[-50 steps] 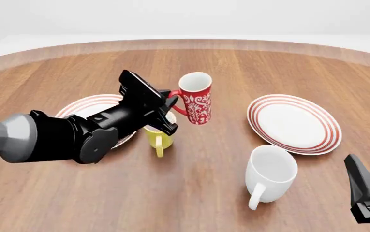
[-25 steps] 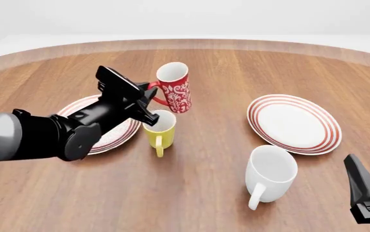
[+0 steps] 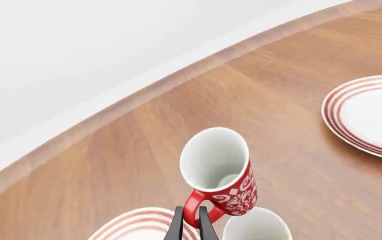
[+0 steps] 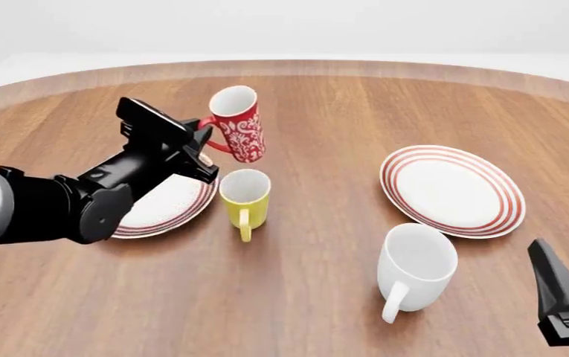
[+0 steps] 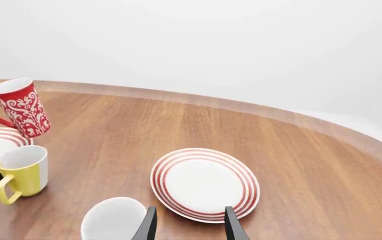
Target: Put the red mug on the left plate.
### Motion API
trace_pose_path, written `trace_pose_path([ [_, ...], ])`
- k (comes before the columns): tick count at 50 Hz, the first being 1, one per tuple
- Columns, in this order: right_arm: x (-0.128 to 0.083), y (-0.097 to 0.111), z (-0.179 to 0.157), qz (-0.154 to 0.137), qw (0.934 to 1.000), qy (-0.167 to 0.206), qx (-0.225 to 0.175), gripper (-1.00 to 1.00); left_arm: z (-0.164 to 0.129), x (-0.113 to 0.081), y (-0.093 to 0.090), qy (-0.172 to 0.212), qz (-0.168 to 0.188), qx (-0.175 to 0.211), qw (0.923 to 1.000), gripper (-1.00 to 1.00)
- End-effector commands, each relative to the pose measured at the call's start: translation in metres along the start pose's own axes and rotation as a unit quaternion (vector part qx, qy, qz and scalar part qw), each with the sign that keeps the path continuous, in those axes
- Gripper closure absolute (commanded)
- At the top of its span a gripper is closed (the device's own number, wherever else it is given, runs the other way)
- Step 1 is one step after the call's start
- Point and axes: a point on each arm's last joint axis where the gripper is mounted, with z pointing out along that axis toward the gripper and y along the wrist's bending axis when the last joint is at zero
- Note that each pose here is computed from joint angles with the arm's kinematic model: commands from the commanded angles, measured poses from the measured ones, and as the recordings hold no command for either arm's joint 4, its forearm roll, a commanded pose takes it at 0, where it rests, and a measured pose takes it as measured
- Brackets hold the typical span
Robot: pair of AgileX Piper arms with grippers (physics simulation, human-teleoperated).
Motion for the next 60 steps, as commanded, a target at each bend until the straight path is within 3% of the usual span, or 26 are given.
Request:
trace_pose_path([
  [1,0.0,0.0,-0.001,0.0,1.0,0.0,-0.001,-1.0,-0.004,0.003,0.018,-0.002,0.0,-0.03,0.9995,1.0],
  [26,0.0,0.0,0.0,0.0,1.0,0.002,-0.001,-1.0,-0.013,0.027,0.038,0.015,-0.011,-0.069,0.9974,1.0],
  [38,0.0,0.0,0.0,-0.001,1.0,0.0,-0.002,-1.0,-0.027,0.036,0.056,0.011,-0.009,-0.109,0.994,1.0],
  [47,0.0,0.0,-0.001,-0.001,1.0,0.0,-0.001,-1.0,-0.031,0.04,0.061,0.015,-0.012,-0.118,0.9929,1.0],
  [60,0.0,0.0,-0.001,0.0,1.0,0.0,-0.002,-1.0,-0.039,0.06,0.078,0.028,-0.011,-0.156,0.9874,1.0],
])
